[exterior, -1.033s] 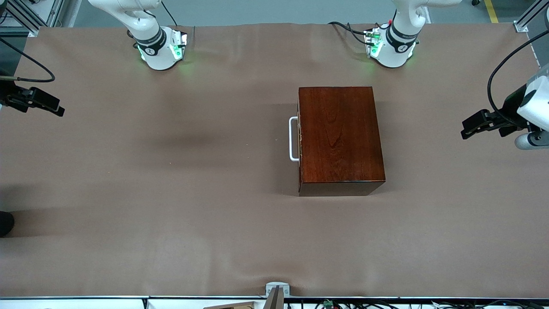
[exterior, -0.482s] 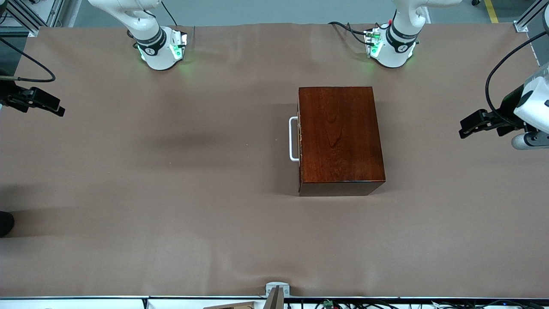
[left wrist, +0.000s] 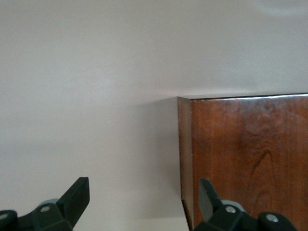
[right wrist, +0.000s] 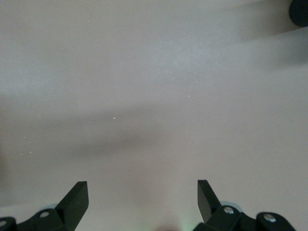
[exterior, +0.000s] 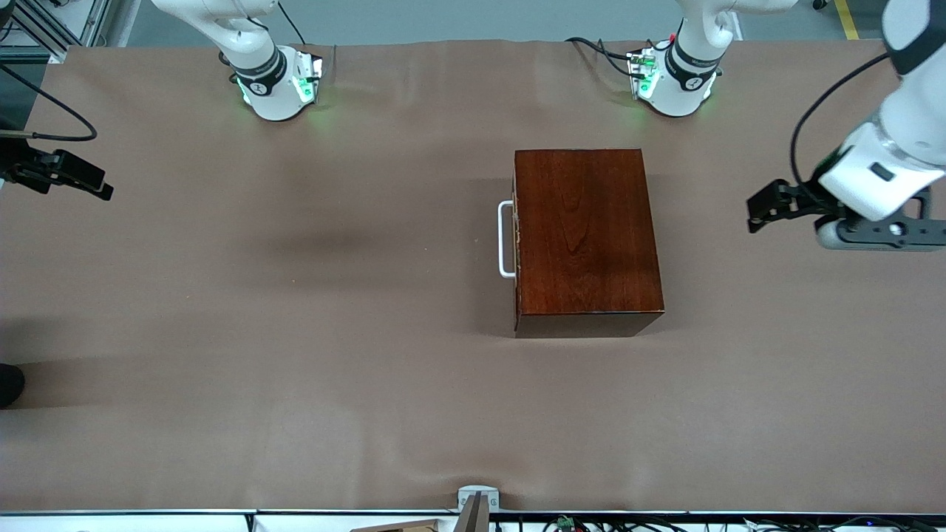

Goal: Open drawer, take yellow block, close drawer
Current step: 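Reach the left gripper to the white drawer handle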

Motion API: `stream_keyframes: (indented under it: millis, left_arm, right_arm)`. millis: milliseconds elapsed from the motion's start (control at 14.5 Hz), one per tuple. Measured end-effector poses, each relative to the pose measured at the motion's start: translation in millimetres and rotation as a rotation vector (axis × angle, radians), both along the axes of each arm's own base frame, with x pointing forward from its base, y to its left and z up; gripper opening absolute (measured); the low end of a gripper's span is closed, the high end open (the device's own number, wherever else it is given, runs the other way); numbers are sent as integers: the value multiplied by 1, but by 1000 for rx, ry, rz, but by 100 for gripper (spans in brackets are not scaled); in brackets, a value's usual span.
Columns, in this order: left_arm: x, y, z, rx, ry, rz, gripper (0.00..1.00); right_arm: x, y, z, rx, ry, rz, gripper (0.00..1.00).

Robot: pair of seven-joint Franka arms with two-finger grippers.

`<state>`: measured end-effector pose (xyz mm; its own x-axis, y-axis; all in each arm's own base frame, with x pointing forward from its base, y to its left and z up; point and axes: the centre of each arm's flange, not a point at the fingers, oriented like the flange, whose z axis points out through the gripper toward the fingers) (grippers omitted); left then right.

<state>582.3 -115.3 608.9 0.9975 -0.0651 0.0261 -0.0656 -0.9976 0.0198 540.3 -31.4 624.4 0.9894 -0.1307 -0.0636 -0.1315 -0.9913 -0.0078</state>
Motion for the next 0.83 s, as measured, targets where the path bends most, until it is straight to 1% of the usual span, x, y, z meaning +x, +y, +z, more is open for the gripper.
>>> stream_keyframes:
  millis: [207,482,620,826]
  left_arm:
    - [-12,-48,-1,-2,11,-33,100]
    - [-39,-143,-7,-3,24,-36,100]
    - [-48,-184,-16,0,32,-50,100]
    - [-57,-247,-37,4,43,22,100]
  right_arm:
    - [0,0,0,0,0,1,100]
    - [0,0,0,0,0,1,100]
    - [0,0,0,0,0,0,100]
    - [0,0,1,0,-3,0,100]
